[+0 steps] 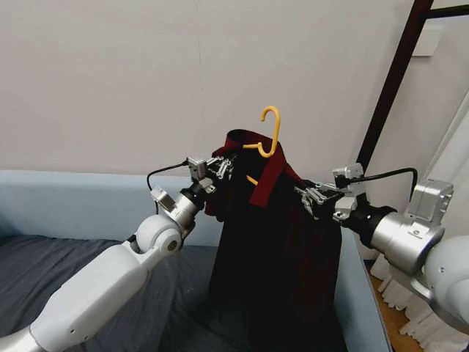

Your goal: Pick up the clothes from the sofa and hang them on the clothes hanger.

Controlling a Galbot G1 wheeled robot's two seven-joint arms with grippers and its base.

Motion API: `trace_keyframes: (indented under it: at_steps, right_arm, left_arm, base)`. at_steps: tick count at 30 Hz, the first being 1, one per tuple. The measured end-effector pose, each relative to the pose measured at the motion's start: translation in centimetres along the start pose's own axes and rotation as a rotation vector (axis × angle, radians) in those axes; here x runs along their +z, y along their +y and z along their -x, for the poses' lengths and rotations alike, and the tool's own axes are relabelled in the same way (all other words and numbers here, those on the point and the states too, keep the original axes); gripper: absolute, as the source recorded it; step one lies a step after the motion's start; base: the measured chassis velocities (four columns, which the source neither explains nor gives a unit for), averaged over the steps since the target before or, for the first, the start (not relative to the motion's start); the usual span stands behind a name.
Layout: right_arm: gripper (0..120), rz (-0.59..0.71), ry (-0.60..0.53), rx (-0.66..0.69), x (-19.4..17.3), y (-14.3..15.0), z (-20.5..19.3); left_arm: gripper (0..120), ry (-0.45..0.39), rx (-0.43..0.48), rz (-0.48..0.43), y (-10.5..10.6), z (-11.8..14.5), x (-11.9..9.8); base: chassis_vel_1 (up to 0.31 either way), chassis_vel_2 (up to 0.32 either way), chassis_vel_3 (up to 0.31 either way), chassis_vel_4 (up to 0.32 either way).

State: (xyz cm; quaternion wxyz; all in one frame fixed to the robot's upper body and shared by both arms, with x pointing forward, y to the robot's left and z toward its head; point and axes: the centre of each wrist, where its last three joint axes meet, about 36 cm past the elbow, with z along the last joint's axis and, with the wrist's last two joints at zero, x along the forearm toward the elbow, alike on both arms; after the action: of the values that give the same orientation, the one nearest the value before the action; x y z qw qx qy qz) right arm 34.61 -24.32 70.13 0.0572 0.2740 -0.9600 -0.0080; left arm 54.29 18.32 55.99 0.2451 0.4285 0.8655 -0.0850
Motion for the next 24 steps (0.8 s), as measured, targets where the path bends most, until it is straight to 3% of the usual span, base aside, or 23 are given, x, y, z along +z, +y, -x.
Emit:
trace_keyframes:
  at_steps: [10, 24]
  right_arm:
    - [8, 0.003, 0.007, 0.0, 0.3, 0.1, -0.1]
    - [8, 0.032, -0.04, 0.007, -0.8, -0.6, 0.2]
  left_arm:
    - [0, 0.01, 0.129, -0.018, -1.7, -0.8, 1.3]
    - [0, 0.015, 0.098, 0.023, 0.0, -3.7, 1.3]
  base:
    - [0.0, 0.0, 0.0, 0.0]
    - [0.0, 0.0, 0.0, 0.0]
